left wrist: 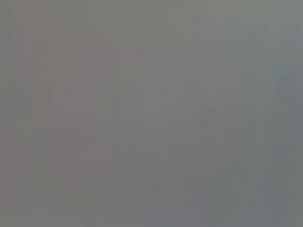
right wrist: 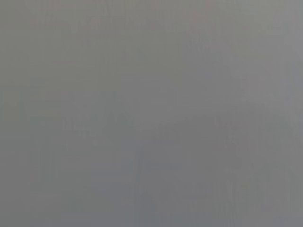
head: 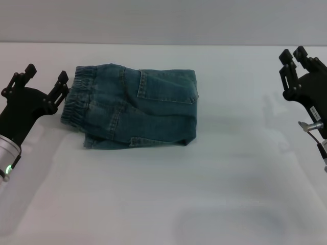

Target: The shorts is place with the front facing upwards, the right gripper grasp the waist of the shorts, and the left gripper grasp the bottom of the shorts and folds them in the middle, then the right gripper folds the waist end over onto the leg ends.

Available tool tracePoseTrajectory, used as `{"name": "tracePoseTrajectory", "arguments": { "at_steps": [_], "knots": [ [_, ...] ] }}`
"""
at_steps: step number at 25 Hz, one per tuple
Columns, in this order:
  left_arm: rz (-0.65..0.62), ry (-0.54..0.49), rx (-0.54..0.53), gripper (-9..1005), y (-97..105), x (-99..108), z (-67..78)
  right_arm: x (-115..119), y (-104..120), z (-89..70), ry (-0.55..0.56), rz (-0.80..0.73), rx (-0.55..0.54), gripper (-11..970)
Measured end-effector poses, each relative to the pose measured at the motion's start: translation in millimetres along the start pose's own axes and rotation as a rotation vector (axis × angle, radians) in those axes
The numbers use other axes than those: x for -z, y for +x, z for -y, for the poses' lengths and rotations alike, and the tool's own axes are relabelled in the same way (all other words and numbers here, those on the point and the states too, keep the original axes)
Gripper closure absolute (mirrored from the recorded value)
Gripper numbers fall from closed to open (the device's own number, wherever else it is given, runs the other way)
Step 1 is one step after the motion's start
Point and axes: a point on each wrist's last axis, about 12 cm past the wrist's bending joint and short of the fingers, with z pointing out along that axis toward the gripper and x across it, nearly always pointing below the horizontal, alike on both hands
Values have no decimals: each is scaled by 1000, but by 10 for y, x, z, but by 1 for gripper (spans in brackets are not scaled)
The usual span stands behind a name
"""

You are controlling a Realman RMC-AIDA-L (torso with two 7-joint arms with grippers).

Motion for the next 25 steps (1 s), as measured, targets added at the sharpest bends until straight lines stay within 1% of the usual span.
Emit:
{"name": "tracePoseTrajectory", "arguments": {
  "at_steps": [2,8,19,25],
  "knots": [
    [0,1,-1,228,-1,-4,1,3,4,0,-2,-3,1,729],
    [-2,-5,0,228,3,9,-13,20,21,-6,-9,-14,7,488],
    [0,-19,5,227,-1,14,-41,87,40,-16,-11,-21,5,355],
    [-3,-32,9,228,5,28,-62,124,48,-13,-4,-23,2,359]
  ]
}}
